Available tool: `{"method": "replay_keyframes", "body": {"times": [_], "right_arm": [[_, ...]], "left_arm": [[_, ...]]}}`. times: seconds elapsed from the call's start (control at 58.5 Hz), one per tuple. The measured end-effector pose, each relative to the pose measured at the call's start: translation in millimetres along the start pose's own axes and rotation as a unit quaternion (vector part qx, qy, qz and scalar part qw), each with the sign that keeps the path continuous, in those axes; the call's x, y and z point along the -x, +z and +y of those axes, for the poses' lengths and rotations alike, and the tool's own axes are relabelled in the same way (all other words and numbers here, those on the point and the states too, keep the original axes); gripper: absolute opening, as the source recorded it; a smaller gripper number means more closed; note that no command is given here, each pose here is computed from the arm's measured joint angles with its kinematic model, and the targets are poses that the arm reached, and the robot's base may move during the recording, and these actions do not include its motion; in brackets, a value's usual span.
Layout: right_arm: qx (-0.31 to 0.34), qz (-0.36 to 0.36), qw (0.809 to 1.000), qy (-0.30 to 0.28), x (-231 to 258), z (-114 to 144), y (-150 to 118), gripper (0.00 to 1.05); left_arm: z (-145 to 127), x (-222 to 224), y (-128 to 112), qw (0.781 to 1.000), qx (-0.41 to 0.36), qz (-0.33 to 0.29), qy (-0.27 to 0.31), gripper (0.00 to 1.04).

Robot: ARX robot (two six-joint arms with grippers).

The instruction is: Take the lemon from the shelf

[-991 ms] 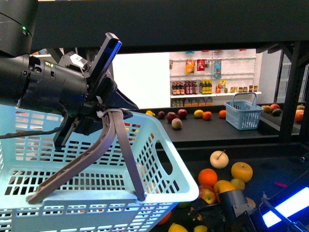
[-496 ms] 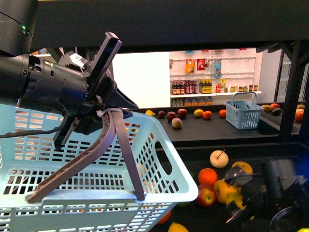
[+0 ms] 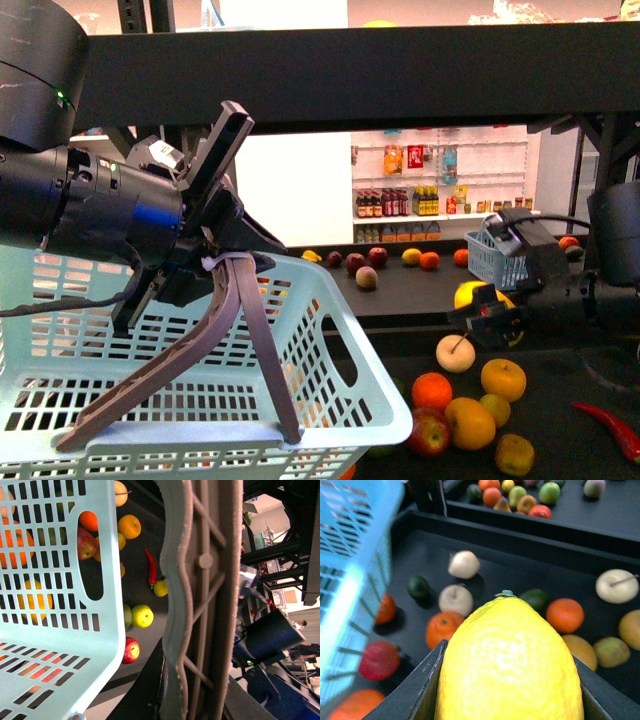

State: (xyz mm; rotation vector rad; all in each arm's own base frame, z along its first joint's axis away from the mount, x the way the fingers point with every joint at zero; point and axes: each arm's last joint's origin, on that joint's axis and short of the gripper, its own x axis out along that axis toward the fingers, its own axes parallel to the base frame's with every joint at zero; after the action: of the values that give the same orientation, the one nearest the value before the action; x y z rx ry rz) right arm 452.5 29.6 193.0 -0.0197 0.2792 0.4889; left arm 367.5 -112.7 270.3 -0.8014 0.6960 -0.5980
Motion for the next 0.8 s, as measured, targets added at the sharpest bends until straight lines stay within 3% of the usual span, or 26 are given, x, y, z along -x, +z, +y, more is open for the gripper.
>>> {"method": "replay_keyframes", "body": {"times": [0.171, 0.496, 0.632, 0.803], "right_arm": [[-0.026, -0.006, 0.998, 0.058, -3, 46, 21, 0.54], [-0.047, 0.027, 0.992, 0.113, -24, 110, 11, 0.54], [-0.041, 0.04, 0.992, 0.113, -31, 126, 4, 0.54], [-0.04, 0.043, 0.99, 0.127, -33, 132, 1, 0.79]], "left_arm": [[0, 0, 0, 1.0, 0.0, 0.0, 0.0, 0.14], [0, 0, 0, 1.0, 0.0, 0.0, 0.0, 0.14], [0, 0, 0, 1.0, 0.0, 0.0, 0.0, 0.14], [0, 0, 0, 1.0, 0.0, 0.0, 0.0, 0.14]]}}
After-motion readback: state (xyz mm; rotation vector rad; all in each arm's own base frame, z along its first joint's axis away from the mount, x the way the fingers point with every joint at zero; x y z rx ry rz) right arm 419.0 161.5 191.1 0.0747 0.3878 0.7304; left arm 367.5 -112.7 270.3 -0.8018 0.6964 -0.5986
